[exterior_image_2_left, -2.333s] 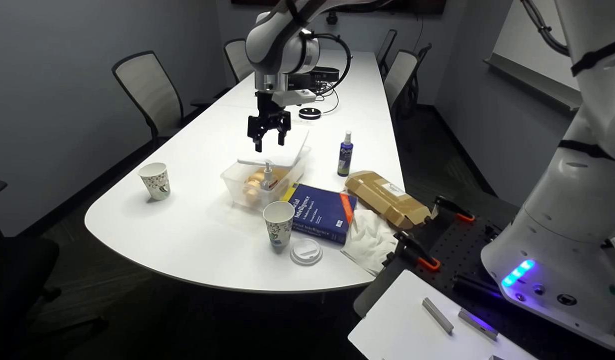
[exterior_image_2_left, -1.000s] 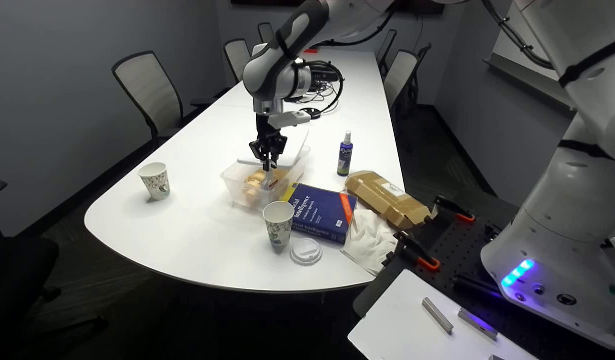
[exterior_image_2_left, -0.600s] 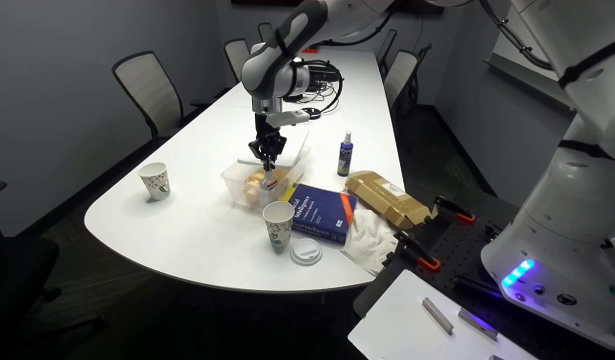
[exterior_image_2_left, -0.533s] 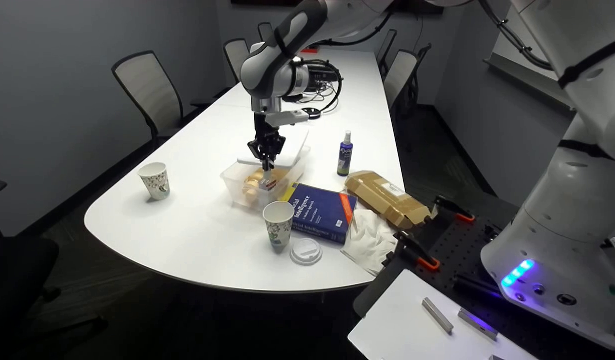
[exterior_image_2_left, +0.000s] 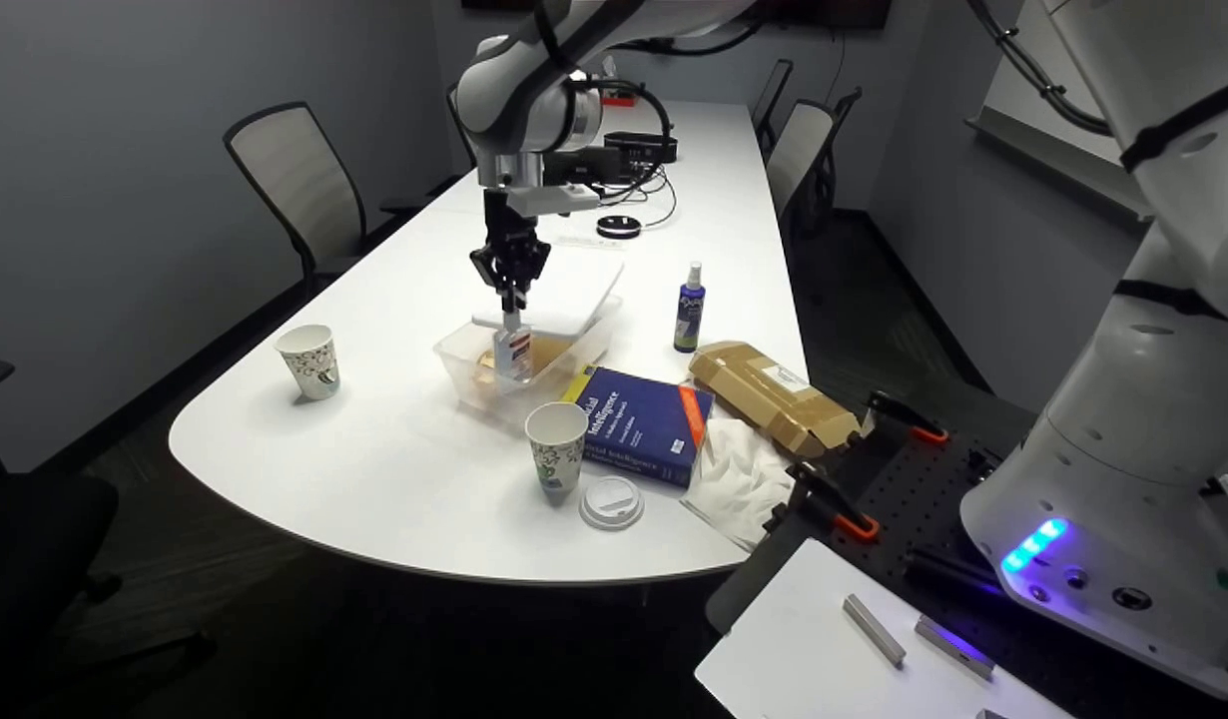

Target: Remove the transparent bottle from the bowl

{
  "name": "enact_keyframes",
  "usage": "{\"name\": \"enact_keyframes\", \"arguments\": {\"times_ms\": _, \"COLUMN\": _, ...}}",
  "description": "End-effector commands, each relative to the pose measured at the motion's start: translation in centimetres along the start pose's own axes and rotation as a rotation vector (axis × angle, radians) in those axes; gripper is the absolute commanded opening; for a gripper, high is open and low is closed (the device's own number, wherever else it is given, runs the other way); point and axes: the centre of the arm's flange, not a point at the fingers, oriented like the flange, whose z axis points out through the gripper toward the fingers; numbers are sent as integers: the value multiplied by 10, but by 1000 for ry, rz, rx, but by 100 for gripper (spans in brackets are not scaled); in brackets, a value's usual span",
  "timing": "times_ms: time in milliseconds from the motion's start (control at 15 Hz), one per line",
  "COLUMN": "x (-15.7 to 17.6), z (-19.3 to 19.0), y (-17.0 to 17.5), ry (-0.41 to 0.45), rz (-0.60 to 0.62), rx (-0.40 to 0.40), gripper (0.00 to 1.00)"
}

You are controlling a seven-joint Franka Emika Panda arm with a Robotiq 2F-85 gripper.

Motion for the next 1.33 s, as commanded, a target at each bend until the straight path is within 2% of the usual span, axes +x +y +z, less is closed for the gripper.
{"name": "enact_keyframes", "arguments": {"times_ms": 0, "x": -8, "z": -55, "y": -20, "ry": -7, "rz": 16, "rx": -29, "gripper": 5}}
{"name": "enact_keyframes", "arguments": {"times_ms": 267, "x": -16, "z": -106, "y": -27, "ry": 51, "rz": 35, "rx": -40, "gripper": 5}}
{"name": "enact_keyframes", "arguments": {"times_ms": 467, "x": -24, "z": -139, "y": -6, "ry": 113, "rz": 113, "rx": -42, "gripper": 5}}
{"name": "enact_keyframes", "arguments": {"times_ms": 600, "x": -32, "z": -153, "y": 22, "ry": 150, "rz": 179, "rx": -39, "gripper": 5}}
{"name": "enact_keyframes", "arguments": {"times_ms": 867, "x": -52, "z": -163, "y": 104, "ry": 222, "rz": 317, "rx": -42, "gripper": 5}}
{"name": "enact_keyframes", "arguments": {"times_ms": 1067, "x": -68, "z": -157, "y": 166, "ry": 240, "rz": 422, "rx": -29, "gripper": 5}}
{"name": "enact_keyframes", "arguments": {"times_ms": 1267, "x": -82, "z": -146, "y": 205, "ry": 233, "rz": 501, "rx": -20, "gripper": 5}}
